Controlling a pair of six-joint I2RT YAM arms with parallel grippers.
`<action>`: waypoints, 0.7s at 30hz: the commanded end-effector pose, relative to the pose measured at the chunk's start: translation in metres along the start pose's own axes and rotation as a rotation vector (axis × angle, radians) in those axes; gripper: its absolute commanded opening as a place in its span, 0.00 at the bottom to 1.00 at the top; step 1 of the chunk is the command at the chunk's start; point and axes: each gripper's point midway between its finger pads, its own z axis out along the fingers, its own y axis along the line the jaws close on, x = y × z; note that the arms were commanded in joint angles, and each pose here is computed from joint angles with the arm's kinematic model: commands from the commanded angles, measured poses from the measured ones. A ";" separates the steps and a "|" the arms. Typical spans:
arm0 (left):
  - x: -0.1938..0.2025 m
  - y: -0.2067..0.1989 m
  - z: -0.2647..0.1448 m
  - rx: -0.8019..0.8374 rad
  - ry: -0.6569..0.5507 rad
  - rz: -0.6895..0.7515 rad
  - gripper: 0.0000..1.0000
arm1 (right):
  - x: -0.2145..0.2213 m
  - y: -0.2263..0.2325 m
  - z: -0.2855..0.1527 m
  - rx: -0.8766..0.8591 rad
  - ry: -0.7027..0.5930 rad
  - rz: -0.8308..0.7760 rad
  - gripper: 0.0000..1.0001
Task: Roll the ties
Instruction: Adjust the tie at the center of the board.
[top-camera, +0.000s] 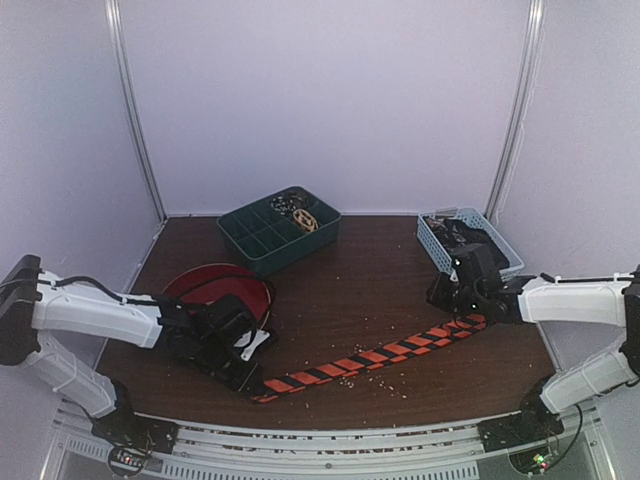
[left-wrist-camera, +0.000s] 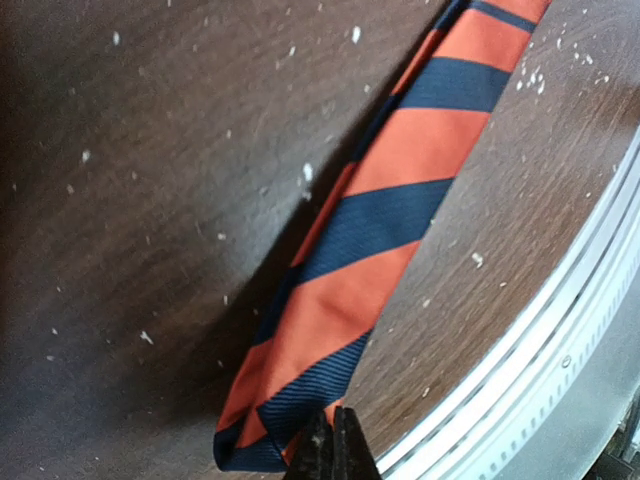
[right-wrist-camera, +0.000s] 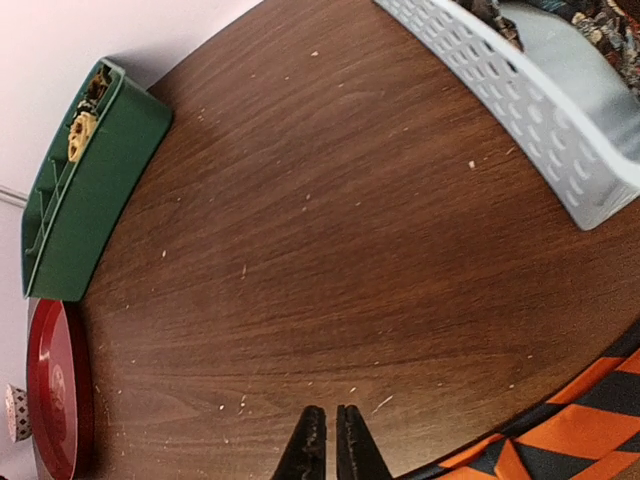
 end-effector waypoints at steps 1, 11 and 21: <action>0.012 0.005 0.008 -0.002 0.021 -0.030 0.03 | 0.015 -0.002 0.006 0.018 -0.011 -0.023 0.07; 0.021 0.037 0.013 -0.172 0.063 -0.042 0.02 | -0.028 -0.057 0.038 0.311 -0.107 -0.159 0.08; -0.011 0.016 -0.020 -0.145 -0.062 -0.053 0.21 | -0.043 -0.054 0.028 0.271 -0.104 -0.152 0.07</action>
